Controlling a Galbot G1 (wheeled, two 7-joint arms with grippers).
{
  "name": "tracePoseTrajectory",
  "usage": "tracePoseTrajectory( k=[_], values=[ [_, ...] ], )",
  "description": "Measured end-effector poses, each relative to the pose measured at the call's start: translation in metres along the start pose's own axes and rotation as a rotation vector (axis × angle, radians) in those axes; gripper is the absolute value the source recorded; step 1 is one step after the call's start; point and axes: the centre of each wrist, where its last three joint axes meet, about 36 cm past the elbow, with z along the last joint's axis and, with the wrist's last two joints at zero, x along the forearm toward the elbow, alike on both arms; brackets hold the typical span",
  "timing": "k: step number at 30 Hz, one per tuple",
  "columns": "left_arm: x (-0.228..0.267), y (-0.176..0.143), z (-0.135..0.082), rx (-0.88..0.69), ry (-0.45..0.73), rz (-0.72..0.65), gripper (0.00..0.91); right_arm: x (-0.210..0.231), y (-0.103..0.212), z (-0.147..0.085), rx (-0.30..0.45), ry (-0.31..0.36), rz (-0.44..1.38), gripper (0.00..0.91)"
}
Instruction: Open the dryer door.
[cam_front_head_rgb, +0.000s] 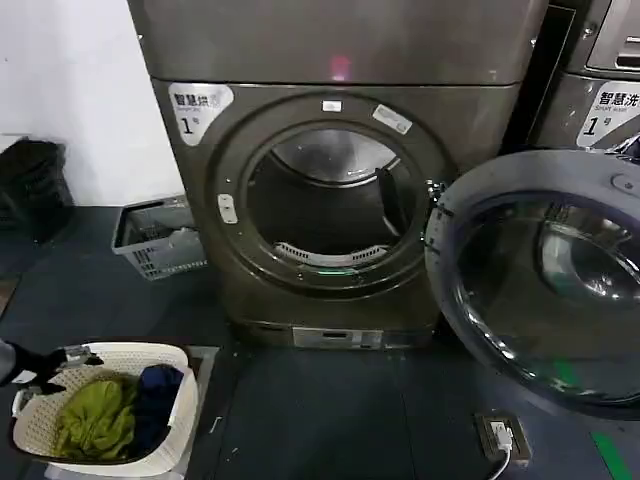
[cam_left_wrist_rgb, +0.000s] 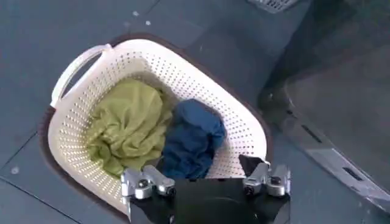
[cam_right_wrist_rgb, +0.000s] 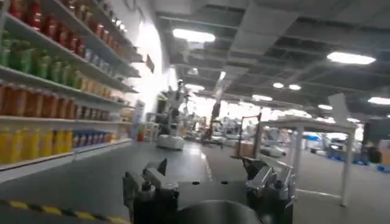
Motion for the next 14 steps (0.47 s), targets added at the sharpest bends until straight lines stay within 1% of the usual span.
tracePoseTrajectory(
  k=[6, 14],
  values=[
    [-0.002, 0.002, 0.0, 0.004, -0.001, -0.002, 0.907, -0.001, -0.022, -0.005, 0.005, -0.013, 0.045, 0.907],
    [-0.003, 0.004, 0.0, 0.003, -0.007, -0.008, 0.907, -0.002, -0.025, -0.001, 0.006, -0.011, 0.047, 0.907]
  ],
)
